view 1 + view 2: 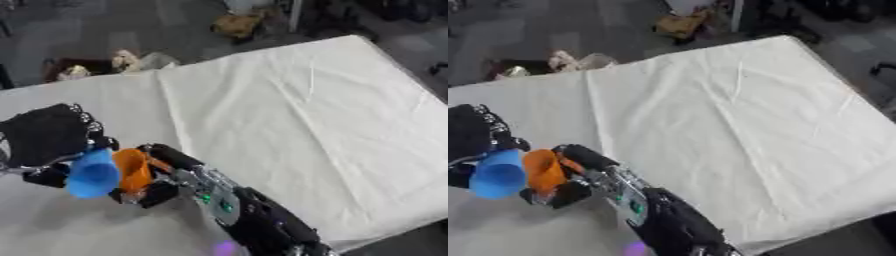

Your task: Pour the contents of one cup into another cup.

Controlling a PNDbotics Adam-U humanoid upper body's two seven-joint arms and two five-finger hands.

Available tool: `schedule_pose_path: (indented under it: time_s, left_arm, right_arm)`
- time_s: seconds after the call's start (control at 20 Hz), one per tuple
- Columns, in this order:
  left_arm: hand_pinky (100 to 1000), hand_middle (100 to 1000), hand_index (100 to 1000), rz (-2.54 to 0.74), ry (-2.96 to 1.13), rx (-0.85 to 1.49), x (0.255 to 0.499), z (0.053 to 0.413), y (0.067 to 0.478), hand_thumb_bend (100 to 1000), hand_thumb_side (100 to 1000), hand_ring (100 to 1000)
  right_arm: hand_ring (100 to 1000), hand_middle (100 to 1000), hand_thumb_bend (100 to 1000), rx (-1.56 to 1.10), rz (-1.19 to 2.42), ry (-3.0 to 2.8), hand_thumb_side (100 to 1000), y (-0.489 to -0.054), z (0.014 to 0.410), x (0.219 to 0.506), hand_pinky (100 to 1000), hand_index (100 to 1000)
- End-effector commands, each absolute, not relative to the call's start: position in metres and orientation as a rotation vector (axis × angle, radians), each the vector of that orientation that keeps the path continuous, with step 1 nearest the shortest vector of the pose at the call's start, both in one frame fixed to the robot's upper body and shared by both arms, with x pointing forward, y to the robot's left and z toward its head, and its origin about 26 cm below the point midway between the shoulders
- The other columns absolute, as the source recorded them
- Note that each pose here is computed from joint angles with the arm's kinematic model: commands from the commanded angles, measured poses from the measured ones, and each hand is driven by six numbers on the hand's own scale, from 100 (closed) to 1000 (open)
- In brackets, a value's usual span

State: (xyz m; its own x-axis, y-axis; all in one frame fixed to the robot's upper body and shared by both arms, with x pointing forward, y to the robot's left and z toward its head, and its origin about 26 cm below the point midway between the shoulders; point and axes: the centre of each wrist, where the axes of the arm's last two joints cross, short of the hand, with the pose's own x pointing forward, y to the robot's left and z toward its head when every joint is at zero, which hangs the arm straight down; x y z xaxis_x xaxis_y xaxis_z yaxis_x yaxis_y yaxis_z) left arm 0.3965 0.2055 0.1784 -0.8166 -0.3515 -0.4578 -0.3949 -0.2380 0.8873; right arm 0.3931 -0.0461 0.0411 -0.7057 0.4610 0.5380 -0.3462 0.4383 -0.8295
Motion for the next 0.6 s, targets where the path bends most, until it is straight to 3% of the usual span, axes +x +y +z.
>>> schedule_pose_path:
  time_s: [0.05, 0.1, 0.2, 0.25, 0.3, 0.35, 0.45, 0.6]
  left_arm:
    - [409, 358, 727, 2.184, 2.135, -0.978, 0.395, 0.186, 0.217, 346, 201, 387]
    - [447, 394, 745, 2.168, 2.217, -0.973, 0.394, 0.183, 0.221, 394, 198, 419]
    - [528, 482, 797, 2.126, 2.379, -0.948, 0.39, 0.179, 0.227, 483, 521, 504]
    - [563, 522, 815, 2.1, 2.462, -0.932, 0.388, 0.177, 0.23, 548, 633, 548]
    - [571, 530, 817, 2.076, 2.536, -0.914, 0.386, 0.175, 0.233, 562, 652, 557]
    - [609, 586, 838, 2.051, 2.614, -0.898, 0.384, 0.173, 0.237, 656, 763, 614]
    - [636, 640, 862, 1.995, 2.769, -0.864, 0.379, 0.169, 0.245, 733, 810, 666]
    - [631, 668, 876, 1.908, 2.989, -0.816, 0.371, 0.165, 0.257, 743, 802, 677]
  right_arm:
    - [872, 509, 400, -0.195, 1.408, -1.992, 710, -0.045, 0.057, 0.399, 890, 683]
    - [883, 550, 435, -0.227, 1.436, -1.992, 726, -0.046, 0.058, 0.4, 902, 720]
    - [912, 638, 496, -0.291, 1.494, -1.989, 760, -0.049, 0.058, 0.402, 921, 790]
    - [926, 681, 526, -0.321, 1.524, -1.987, 775, -0.05, 0.058, 0.403, 932, 817]
    - [928, 688, 531, -0.348, 1.55, -1.985, 779, -0.052, 0.058, 0.404, 934, 821]
    - [941, 727, 561, -0.375, 1.573, -1.983, 794, -0.053, 0.058, 0.405, 943, 843]
    - [943, 738, 571, -0.427, 1.602, -1.981, 800, -0.057, 0.059, 0.408, 946, 852]
    - [943, 737, 564, -0.479, 1.6, -1.989, 805, -0.062, 0.062, 0.411, 947, 851]
